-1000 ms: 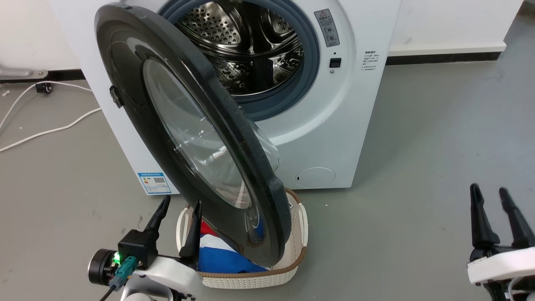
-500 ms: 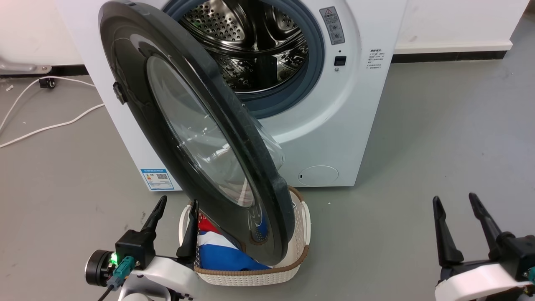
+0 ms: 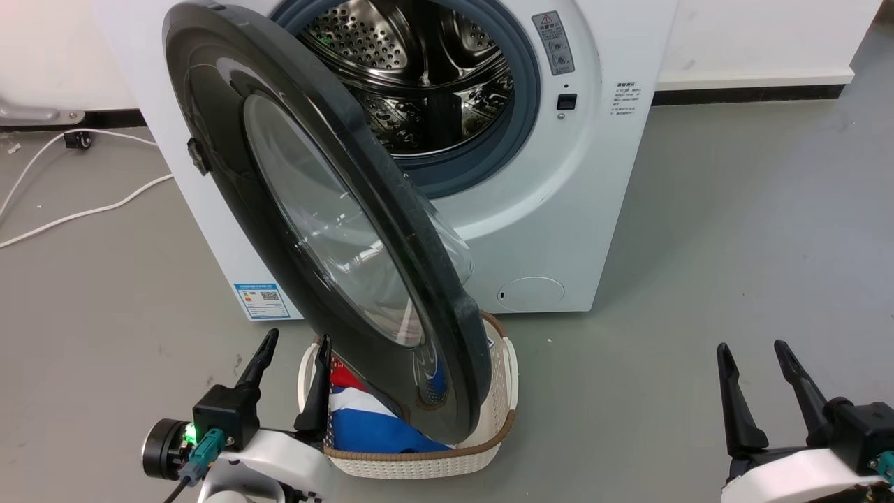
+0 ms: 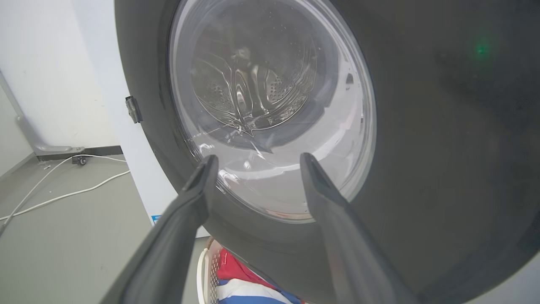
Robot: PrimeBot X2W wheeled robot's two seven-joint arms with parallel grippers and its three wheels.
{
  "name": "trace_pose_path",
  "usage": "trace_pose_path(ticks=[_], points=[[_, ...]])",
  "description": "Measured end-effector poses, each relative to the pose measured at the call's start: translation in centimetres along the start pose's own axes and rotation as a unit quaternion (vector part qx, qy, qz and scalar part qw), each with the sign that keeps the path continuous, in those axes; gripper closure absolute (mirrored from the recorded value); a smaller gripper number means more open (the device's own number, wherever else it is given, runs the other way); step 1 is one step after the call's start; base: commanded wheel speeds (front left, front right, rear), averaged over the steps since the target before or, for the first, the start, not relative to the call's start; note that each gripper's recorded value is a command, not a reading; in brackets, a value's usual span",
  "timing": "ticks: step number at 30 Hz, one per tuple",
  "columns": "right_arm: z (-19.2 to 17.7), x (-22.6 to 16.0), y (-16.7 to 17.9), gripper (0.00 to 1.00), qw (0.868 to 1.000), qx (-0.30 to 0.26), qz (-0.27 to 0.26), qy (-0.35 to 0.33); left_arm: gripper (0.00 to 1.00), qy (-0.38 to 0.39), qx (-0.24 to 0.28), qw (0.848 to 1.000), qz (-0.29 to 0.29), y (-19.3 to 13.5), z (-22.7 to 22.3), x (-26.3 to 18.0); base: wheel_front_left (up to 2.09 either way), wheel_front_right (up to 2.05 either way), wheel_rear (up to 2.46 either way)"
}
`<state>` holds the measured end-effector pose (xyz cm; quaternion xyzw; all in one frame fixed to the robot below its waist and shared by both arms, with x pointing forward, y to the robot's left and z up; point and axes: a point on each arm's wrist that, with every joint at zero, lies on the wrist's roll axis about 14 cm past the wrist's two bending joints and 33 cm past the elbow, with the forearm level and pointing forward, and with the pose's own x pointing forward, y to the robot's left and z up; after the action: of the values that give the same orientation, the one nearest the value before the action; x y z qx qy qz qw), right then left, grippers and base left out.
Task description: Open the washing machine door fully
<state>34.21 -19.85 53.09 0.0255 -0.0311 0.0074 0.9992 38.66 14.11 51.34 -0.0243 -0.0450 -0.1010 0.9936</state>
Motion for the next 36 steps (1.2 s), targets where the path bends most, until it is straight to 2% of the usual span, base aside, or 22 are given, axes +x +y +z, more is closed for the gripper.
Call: trace_pose_path(ticks=[6,7,8,17,21,29,36], points=[[-0.1,0.1,0.1,0.0,1.0,0.009,0.001,0.003,0.01,0.003,-0.001,1.0,0.001,0.0,-0.2,-0.1,0.0,0.0,0.0],[-0.2,0.1,0.1,0.0,1.0,0.01,0.001,0.003,0.66,0.003,-0.001,1.0,0.001,0.1,-0.2,-0.1,0.0,0.0,0.0],[-0.2,0.1,0.1,0.0,1.0,0.011,0.001,0.003,1.0,0.003,-0.003,1.0,0.002,0.1,-0.2,-0.1,0.0,0.0,0.0],[-0.3,0.2,0.2,0.0,1.0,0.016,0.002,0.005,1.0,0.0,-0.019,1.0,0.017,0.8,-0.1,-0.2,0.0,0.0,0.0],[-0.4,0.3,0.3,0.0,1.0,0.018,0.004,0.007,1.0,-0.029,-0.024,0.999,0.033,1.5,1.7,0.1,0.0,0.0,0.0],[-0.6,0.6,0.5,0.0,1.0,0.022,0.009,0.009,1.0,-0.175,-0.012,0.984,0.033,1.3,11.4,1.0,0.0,0.0,0.0],[-0.6,0.9,1.0,0.0,1.0,0.022,0.016,0.009,1.0,-0.319,0.002,0.948,-0.01,-1.7,21.1,0.0,0.0,0.0,0.0]])
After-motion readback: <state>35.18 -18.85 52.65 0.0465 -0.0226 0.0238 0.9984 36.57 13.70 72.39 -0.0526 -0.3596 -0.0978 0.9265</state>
